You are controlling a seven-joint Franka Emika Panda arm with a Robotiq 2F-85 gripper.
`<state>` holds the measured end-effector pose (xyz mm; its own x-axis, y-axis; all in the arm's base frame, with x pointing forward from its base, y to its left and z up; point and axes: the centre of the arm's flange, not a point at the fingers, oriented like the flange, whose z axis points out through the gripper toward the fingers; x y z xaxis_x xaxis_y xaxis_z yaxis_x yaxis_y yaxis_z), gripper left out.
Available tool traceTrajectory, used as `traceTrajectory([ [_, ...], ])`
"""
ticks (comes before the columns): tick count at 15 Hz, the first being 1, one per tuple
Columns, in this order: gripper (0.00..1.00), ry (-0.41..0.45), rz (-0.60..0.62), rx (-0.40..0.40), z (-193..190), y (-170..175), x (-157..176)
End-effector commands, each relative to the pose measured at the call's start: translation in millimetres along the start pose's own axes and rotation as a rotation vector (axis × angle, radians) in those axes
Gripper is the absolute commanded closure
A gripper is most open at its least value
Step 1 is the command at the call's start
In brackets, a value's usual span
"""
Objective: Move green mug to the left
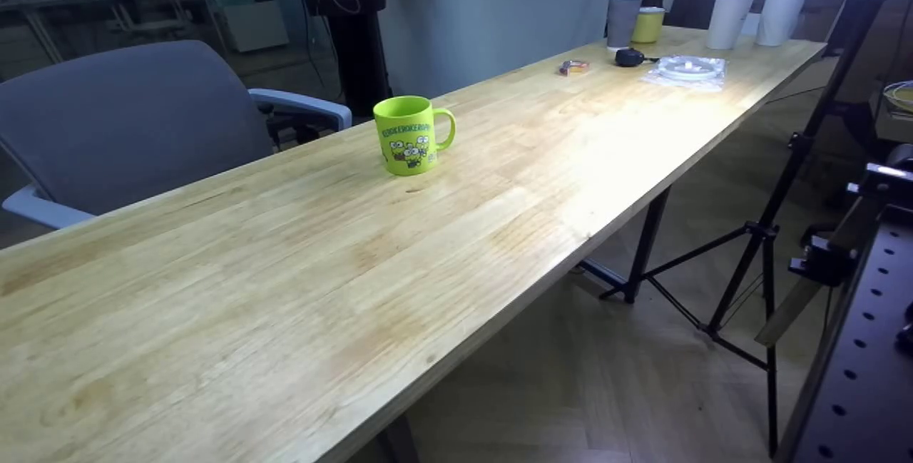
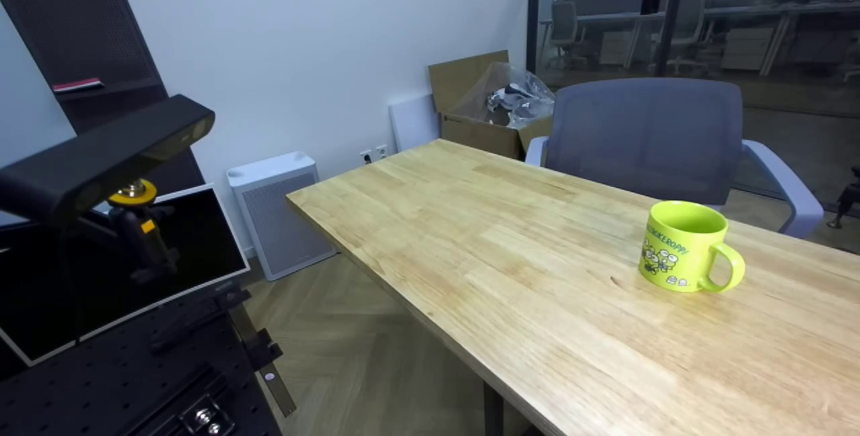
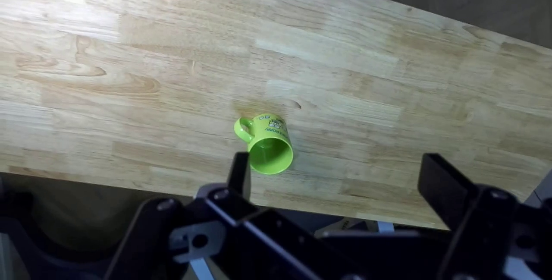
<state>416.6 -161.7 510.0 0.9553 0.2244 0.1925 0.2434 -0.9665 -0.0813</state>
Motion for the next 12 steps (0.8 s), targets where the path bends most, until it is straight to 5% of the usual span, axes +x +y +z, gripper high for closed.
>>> traceTrajectory([
  [1, 0.00, -0.017, -0.011, -0.025, 17, 5, 42],
  [9, 0.00, -0.037, -0.023, -0.083, 49, 15, 120],
  [12, 0.00, -0.041, -0.052, -0.078, 58, 8, 106],
])
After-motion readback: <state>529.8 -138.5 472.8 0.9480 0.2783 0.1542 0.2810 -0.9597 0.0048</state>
